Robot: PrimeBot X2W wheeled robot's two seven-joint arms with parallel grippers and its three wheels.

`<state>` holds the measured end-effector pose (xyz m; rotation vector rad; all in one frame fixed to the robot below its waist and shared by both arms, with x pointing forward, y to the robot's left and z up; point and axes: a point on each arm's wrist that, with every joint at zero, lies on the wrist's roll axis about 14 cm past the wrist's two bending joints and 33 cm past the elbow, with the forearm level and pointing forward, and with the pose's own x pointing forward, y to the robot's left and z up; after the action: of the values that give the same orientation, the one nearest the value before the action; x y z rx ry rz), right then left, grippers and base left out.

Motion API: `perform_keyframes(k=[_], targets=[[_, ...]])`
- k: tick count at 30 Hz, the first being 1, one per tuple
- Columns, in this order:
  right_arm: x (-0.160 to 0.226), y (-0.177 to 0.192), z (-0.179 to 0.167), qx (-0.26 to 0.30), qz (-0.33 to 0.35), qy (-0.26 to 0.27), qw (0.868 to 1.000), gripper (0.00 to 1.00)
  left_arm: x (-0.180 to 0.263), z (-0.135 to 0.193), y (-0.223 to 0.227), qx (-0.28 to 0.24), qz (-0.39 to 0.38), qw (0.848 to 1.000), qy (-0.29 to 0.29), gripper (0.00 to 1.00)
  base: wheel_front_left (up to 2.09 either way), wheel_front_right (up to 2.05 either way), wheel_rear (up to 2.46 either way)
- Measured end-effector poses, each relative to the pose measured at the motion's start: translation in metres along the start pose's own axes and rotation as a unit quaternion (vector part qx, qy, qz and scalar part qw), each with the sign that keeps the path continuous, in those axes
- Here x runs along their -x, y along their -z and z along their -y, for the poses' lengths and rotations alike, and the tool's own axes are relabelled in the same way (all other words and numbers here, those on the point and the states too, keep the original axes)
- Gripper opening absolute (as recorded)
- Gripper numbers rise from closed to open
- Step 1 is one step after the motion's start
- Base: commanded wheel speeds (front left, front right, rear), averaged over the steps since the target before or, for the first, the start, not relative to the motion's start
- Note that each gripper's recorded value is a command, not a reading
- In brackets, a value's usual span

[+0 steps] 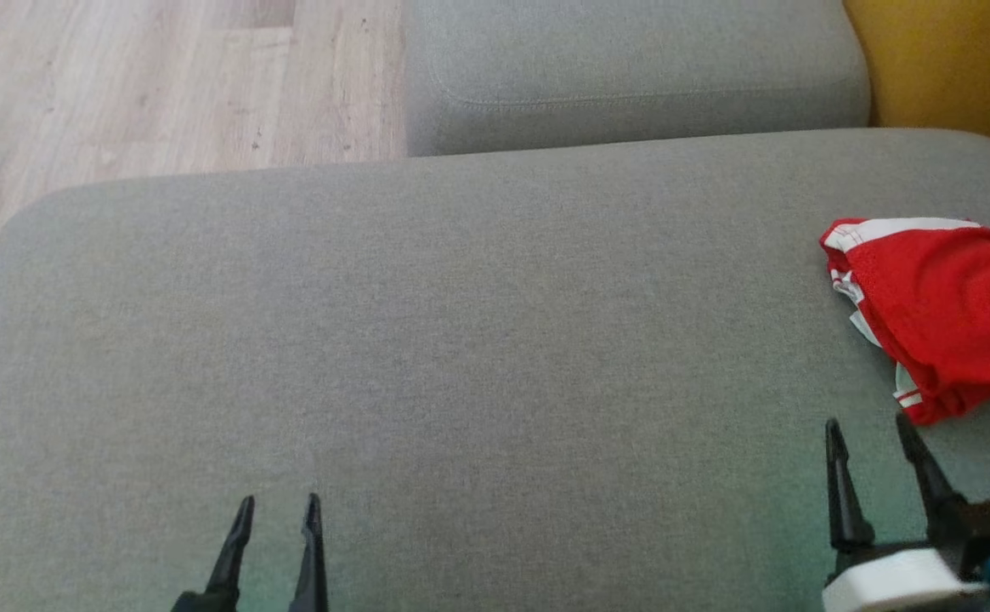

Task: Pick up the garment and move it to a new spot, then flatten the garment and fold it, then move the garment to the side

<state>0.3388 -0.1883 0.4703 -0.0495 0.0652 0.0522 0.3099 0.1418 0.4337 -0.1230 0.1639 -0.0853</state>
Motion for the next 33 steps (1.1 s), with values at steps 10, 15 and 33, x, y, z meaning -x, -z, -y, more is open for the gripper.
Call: perform_keyframes(k=[10,15,33], targets=[[0.006,0.013,-0.009,-0.019,-0.008,-0.010,1.000,1.00,0.007,-0.013,-0.005,-0.012,0.010,0.999,-0.028,1.00,0.00,0.00,0.00],[0.016,0.038,-0.011,-0.034,-0.051,-0.007,0.998,0.00,0.013,-0.014,0.011,0.001,-0.017,0.999,-0.034,0.00,0.00,0.00,0.00],[0.015,0.040,-0.002,-0.144,-0.059,0.027,0.988,0.00,0.007,-0.023,0.012,0.104,-0.030,0.993,-0.055,0.00,0.00,0.00,0.00]])
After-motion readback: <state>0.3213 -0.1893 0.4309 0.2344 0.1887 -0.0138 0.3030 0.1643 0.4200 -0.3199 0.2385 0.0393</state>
